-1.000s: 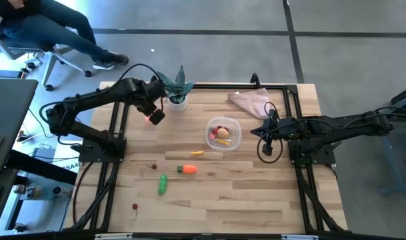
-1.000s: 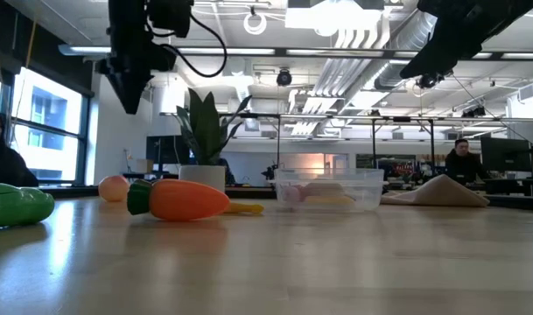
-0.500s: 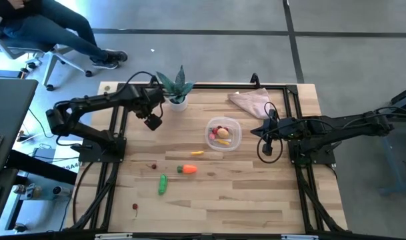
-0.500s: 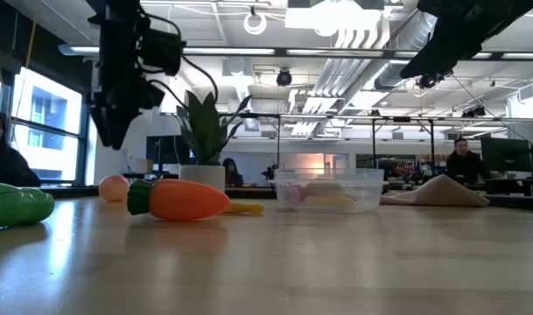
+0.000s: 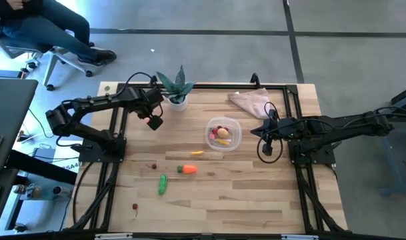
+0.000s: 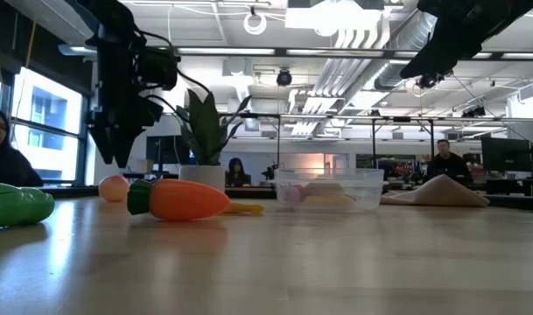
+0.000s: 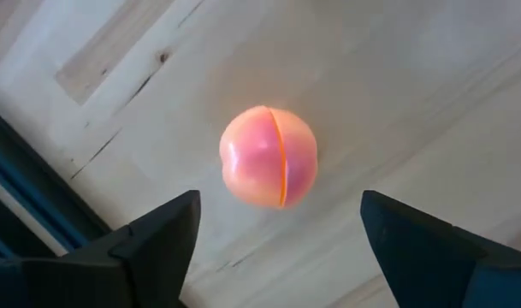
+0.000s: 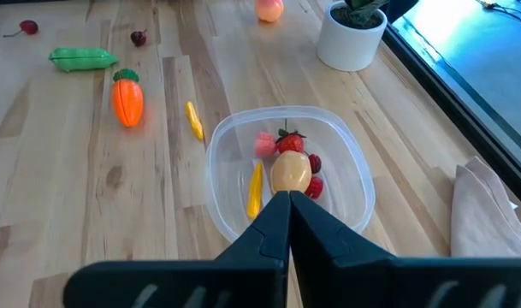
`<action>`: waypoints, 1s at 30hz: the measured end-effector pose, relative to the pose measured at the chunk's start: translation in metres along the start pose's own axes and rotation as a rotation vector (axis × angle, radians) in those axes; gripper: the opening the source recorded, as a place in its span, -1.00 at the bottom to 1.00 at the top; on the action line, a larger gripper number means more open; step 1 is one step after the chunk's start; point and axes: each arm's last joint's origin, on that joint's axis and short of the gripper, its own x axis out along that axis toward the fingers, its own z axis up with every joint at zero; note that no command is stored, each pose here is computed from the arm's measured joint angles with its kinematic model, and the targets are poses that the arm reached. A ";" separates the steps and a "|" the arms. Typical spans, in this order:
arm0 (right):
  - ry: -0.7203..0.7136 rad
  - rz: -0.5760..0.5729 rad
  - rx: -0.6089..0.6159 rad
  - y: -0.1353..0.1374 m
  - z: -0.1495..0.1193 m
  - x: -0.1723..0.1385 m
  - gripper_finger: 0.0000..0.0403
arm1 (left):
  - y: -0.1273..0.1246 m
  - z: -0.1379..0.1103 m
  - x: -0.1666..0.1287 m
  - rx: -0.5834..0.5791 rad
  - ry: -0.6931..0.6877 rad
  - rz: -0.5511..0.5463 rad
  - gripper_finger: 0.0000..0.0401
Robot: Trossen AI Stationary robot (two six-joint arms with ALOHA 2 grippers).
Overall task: Pick and placing Produce into tupperware
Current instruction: Put the pink peach into the transparent bin
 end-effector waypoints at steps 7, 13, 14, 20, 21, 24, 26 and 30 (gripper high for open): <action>0.000 -0.001 0.000 0.000 0.000 0.000 -1.00 | -0.001 0.002 0.002 0.004 -0.032 0.003 0.70; 0.000 0.000 0.000 0.000 0.000 0.000 -1.00 | -0.002 0.004 0.008 0.006 -0.013 0.017 0.74; 0.000 -0.001 0.000 0.000 0.000 0.000 -1.00 | -0.002 0.005 0.010 0.008 -0.002 0.024 0.74; 0.000 0.000 0.000 0.000 0.000 0.000 -1.00 | -0.005 0.009 0.026 0.017 0.057 0.059 0.74; 0.000 0.000 0.000 0.000 0.000 0.000 -1.00 | -0.006 0.011 0.029 0.018 0.054 0.066 0.74; 0.000 -0.001 0.000 0.000 0.000 0.000 -1.00 | -0.008 0.015 0.035 0.019 0.049 0.067 0.74; 0.001 0.000 0.000 0.000 0.000 0.000 -1.00 | -0.009 0.017 0.038 0.027 0.048 0.067 0.74; 0.000 0.000 0.000 0.000 0.000 0.000 -1.00 | -0.010 0.018 0.043 0.043 0.064 0.070 0.74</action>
